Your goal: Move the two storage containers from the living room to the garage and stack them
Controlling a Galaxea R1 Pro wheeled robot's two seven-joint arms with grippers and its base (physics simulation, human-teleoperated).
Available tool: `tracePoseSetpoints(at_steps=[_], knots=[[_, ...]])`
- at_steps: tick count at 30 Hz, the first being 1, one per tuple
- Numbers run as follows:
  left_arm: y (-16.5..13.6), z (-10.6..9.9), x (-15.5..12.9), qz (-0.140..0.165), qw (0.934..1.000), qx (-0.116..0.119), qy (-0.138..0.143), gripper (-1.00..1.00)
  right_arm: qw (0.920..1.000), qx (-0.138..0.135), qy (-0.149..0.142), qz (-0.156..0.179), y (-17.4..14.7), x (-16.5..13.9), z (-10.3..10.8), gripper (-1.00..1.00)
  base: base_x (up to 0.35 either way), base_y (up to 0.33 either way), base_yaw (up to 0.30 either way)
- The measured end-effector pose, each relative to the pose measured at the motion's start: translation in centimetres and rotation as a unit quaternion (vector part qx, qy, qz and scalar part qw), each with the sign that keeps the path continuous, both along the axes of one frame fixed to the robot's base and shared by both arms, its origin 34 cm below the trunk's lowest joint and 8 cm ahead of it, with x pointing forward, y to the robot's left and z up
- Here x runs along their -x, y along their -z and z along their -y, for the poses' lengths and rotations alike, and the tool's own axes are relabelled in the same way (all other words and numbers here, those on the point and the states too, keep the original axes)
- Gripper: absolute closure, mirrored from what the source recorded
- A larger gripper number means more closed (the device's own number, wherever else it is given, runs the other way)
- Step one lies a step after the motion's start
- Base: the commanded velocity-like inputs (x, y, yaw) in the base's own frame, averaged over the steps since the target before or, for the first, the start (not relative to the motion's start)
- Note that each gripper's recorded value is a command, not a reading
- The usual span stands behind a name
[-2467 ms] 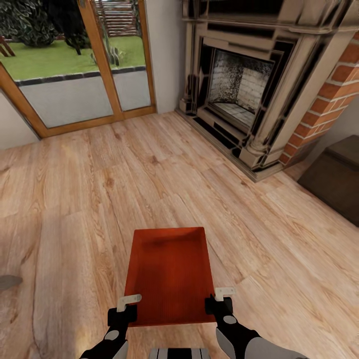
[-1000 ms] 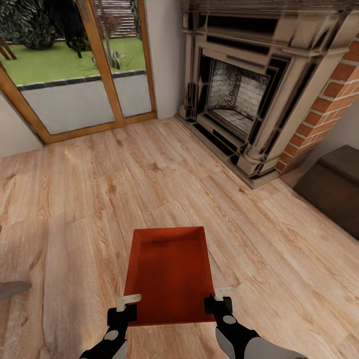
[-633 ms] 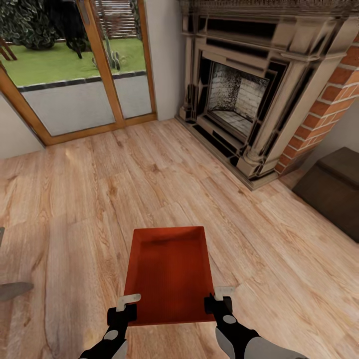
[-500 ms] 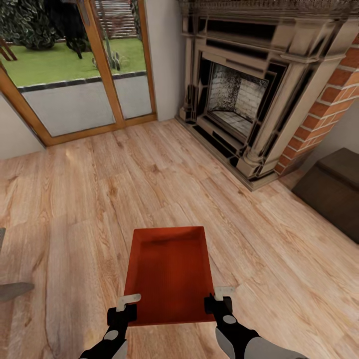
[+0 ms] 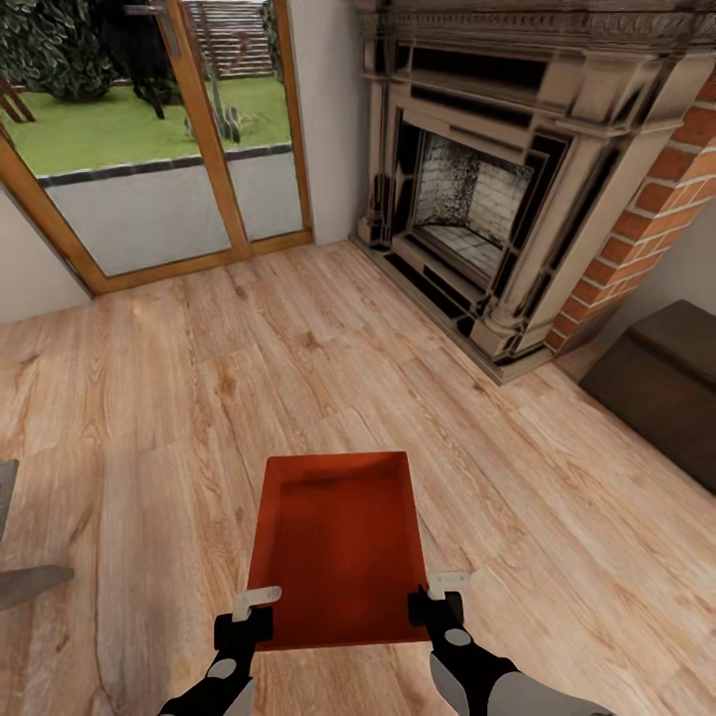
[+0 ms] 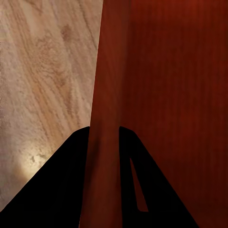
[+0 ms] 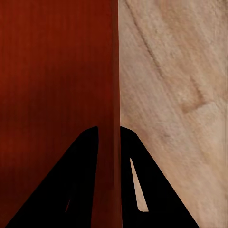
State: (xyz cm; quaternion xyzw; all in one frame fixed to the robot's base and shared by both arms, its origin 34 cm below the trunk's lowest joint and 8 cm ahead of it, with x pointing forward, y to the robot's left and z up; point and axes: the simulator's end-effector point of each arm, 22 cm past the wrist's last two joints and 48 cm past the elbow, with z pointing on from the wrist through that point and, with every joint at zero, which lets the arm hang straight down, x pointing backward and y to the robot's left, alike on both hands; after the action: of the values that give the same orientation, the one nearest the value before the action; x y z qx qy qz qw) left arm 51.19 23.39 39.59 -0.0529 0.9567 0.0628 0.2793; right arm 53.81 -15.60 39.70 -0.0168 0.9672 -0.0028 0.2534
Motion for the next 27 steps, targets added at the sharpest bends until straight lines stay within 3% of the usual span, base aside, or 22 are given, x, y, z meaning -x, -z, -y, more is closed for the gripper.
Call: tracePoseSetpoints(at_steps=[27], knots=[[-4.7,0.0,-0.2,-0.001,1.0000,0.000,0.000,1.00,1.0000,0.000,0.000,-0.001,-4.7,-0.2,0.0,1.00,0.000,0.000,0.000]])
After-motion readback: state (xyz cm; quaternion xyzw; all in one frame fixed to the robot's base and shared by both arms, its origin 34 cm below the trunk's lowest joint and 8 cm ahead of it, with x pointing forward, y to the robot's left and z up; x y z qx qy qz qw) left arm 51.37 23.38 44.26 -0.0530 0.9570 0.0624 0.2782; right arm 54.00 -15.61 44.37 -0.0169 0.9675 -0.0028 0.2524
